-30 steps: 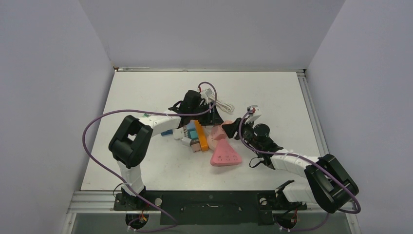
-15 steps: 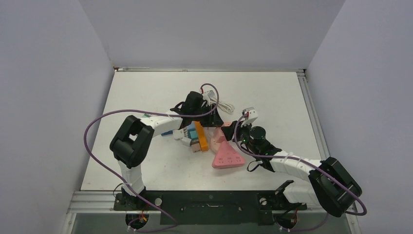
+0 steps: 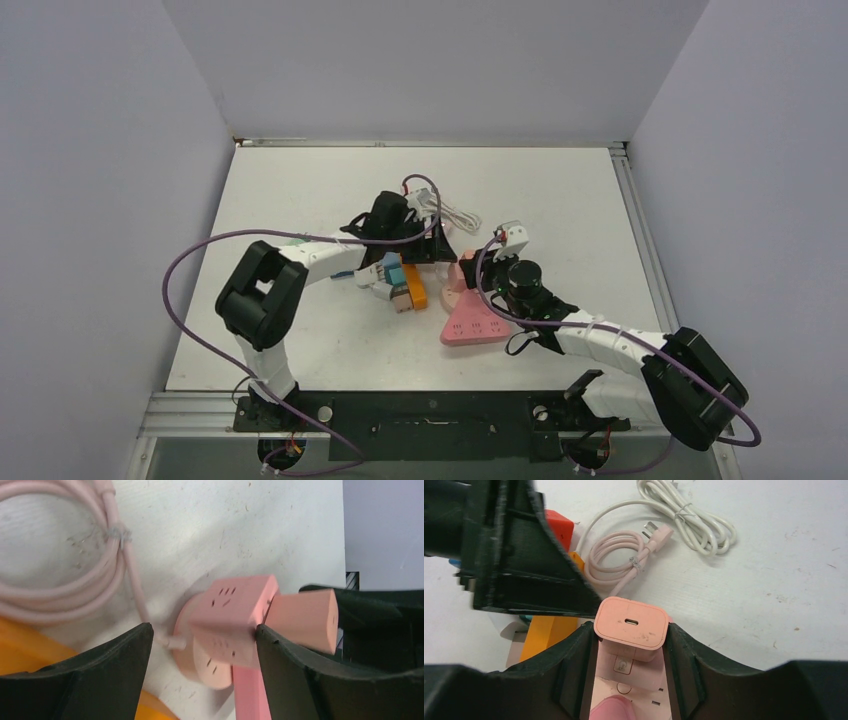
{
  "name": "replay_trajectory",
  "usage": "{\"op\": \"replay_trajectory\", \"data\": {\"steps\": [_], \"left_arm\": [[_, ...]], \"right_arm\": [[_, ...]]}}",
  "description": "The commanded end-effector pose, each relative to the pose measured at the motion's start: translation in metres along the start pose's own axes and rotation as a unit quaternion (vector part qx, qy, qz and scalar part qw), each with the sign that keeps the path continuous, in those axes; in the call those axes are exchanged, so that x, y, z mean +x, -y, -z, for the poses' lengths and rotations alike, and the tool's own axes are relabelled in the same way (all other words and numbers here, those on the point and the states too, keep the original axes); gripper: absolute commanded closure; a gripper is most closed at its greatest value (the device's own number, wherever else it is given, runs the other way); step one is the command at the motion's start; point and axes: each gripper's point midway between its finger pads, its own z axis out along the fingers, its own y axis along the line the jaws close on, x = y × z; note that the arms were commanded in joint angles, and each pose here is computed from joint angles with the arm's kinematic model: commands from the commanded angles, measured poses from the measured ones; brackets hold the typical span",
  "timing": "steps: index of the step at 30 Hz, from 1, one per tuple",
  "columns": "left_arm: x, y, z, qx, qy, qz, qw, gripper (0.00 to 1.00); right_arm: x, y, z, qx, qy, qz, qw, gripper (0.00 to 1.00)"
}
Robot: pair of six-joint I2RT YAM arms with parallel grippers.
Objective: Pull the plug off the socket
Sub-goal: Remove the plug from the socket.
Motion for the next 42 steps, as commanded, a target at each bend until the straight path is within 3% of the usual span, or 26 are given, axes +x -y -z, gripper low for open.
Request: {"op": "replay_trajectory", "data": {"steps": [1,5,13,24,42], "left_arm": [[-0.037,0.015,0.045,0.01,0.078,-0.046,0.996,0.25],[-0.04,0.021,0.062,0.019,0.104,-0.062,0.992,0.23],[0.0,0.05,0.038,0.099,0.036,-0.045,0.993,0.24],[0.006,0.048,0.018,0.108,0.018,-0.01,0.994,0.39],[0.003,0.036,0.003,0.091,0.014,0.001,0.996,0.43]], "right_arm": [[-0.041,0.005,0.001,0.024,0.065,-0.01,0.998,0.95],[-0.04,0.004,0.0,0.022,0.063,-0.013,0.998,0.95],[-0.037,0.0,-0.003,0.012,0.059,-0.015,0.998,0.95],[-0.034,-0.002,-0.005,0.007,0.054,-0.013,0.998,0.95],[-0.031,-0.009,-0.005,0.005,0.05,0.001,0.999,0.95]]}}
